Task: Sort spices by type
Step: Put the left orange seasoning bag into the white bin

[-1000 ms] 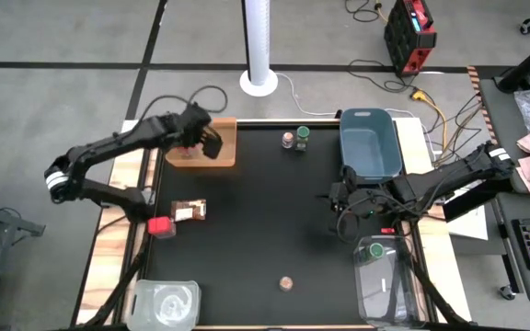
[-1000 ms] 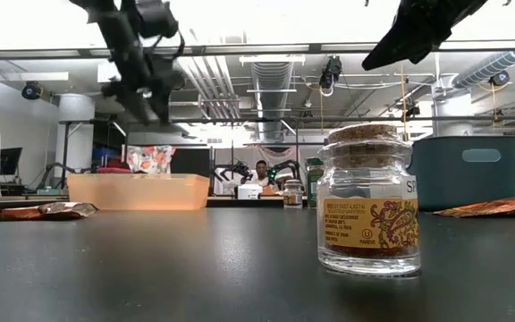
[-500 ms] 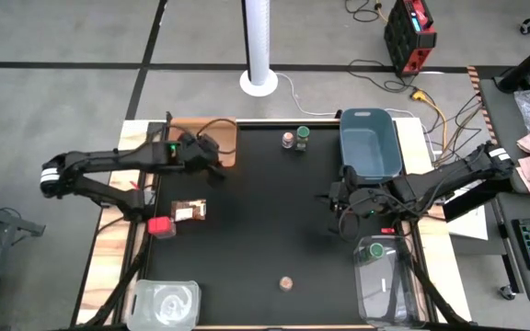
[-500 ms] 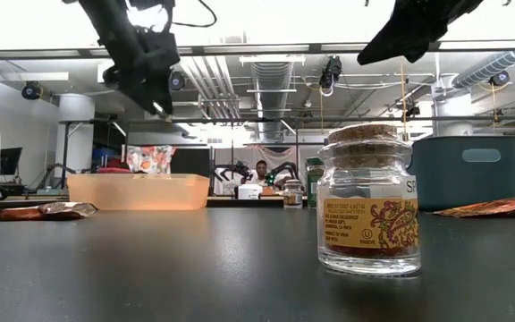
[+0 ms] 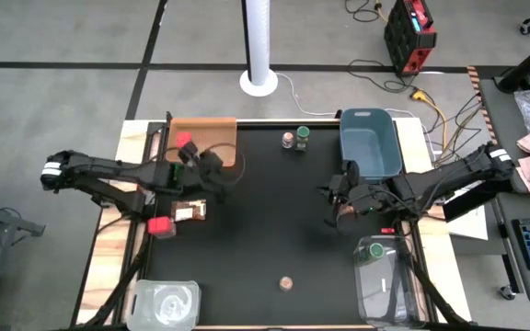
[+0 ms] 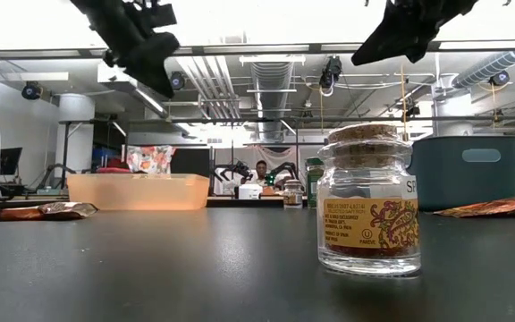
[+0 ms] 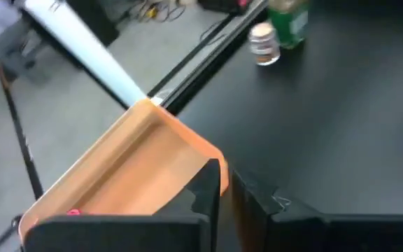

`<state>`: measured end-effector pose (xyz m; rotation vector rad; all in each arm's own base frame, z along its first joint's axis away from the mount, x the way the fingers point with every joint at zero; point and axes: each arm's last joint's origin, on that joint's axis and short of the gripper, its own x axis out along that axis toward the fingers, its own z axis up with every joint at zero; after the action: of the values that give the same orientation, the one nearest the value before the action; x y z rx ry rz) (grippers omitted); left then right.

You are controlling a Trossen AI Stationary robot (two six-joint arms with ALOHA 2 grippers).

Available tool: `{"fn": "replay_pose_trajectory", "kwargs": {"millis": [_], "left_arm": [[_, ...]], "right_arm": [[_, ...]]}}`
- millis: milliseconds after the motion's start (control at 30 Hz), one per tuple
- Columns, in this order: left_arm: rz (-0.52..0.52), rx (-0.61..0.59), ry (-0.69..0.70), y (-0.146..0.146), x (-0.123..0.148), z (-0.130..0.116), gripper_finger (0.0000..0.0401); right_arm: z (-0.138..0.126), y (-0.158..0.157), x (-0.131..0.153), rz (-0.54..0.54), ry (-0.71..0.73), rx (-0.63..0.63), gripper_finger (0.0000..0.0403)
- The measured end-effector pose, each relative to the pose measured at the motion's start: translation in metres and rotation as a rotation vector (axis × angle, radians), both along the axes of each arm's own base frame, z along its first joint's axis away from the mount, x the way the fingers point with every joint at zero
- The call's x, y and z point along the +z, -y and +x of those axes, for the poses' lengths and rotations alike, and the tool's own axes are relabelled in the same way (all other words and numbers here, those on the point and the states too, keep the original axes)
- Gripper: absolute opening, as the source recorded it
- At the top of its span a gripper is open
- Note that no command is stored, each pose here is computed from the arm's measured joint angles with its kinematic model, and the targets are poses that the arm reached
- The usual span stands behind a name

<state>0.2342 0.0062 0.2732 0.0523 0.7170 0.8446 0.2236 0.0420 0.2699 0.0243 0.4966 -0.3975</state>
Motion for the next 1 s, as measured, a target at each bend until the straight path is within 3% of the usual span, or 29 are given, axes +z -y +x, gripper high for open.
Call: {"fn": "replay_pose_trajectory", "kwargs": {"millis": [233, 400, 500, 633, 767, 1000], "left_arm": [[-0.041, -0.322, -0.057, 0.038, -0.021, 0.001, 0.0003], [0.02, -0.528, -0.081, 0.049, -0.031, 0.004, 0.0001], [0.008, -0.652, -0.044, 0.052, -0.032, 0.007, 0.0], [-0.082, -0.836, 0.012, 0.059, -0.029, 0.01, 0.0], [-0.206, -0.797, -0.003, 0.06, -0.023, 0.008, 0.0], [-0.406, -0.581, -0.105, 0.058, -0.018, -0.005, 0.0]], "right_arm": [[0.004, 0.01, 0.003, 0.024, 0.04, -0.037, 0.0009], [0.005, 0.014, 0.004, 0.041, 0.045, -0.046, 0.0009], [0.006, 0.014, 0.006, 0.071, 0.043, 0.003, 0.0009], [0.008, 0.009, 0.012, 0.123, 0.035, 0.153, 0.0009], [0.008, 0.002, 0.016, 0.148, 0.024, 0.261, 0.0009], [0.004, 0.001, 0.01, 0.114, -0.059, 0.271, 0.0009]]}}
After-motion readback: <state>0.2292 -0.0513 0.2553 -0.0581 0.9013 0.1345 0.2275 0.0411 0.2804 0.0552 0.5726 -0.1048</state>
